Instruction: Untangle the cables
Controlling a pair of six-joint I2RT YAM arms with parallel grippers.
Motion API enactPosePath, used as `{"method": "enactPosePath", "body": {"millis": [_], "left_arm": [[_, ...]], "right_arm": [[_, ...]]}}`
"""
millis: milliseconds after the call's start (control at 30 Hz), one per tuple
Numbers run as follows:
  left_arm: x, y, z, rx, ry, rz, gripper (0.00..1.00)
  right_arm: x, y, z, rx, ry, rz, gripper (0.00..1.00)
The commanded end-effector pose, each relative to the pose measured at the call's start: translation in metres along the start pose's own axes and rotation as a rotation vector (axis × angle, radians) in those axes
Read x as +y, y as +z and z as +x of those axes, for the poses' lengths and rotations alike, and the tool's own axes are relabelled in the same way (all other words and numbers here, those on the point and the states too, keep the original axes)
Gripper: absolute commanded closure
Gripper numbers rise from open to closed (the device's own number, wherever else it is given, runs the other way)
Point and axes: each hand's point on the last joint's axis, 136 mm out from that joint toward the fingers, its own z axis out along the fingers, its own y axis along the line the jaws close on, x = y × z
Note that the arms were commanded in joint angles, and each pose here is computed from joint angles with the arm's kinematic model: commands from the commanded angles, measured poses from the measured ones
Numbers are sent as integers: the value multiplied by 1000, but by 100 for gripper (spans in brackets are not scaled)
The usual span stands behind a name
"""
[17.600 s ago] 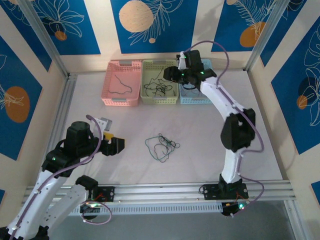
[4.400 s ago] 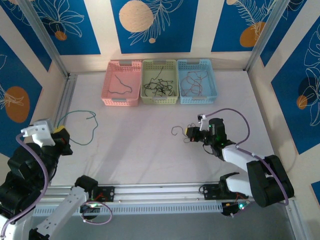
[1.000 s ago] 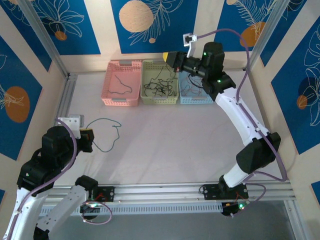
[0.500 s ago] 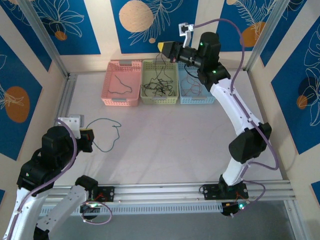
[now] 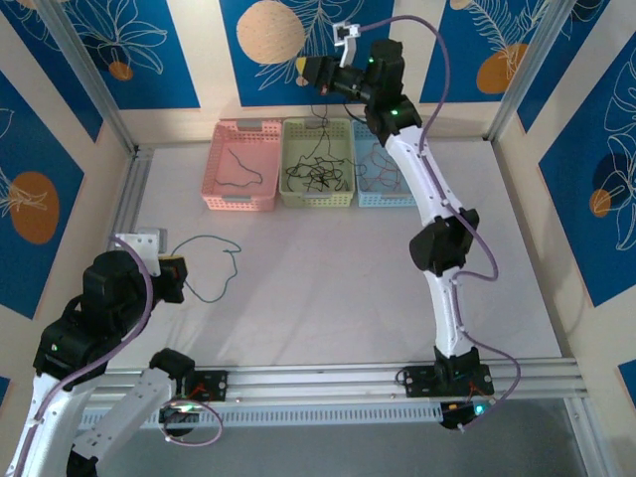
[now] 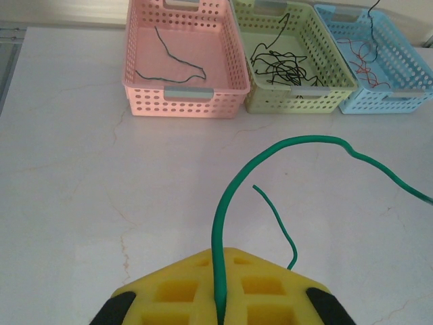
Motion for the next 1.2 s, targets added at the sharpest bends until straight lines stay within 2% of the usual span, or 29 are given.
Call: {"method": "enactPosePath", "body": {"millis": [0, 233, 533, 733, 900, 1067, 1167], "left_arm": [[-2, -1, 2, -7, -13, 18, 100], [-3, 1, 1, -5, -10, 21, 100], [-4, 3, 1, -2, -7, 24, 100], [-6, 5, 2, 3, -11, 36, 100], [-8, 6, 3, 8, -16, 44, 100], [-11, 8, -1, 2, -23, 56, 100], [-15, 9, -8, -11, -25, 66, 100]], "right_arm": [[-37, 6, 32, 83, 97, 46, 100], [-75, 9, 74, 147, 156, 89, 100], [-63, 4, 51, 118, 120, 87, 100], [-107, -5, 89, 187, 239, 204, 81], [-137, -18, 132, 271, 330, 298, 77], [-142, -32, 149, 308, 351, 348, 60], [-131, -42, 145, 327, 333, 344, 54]]}}
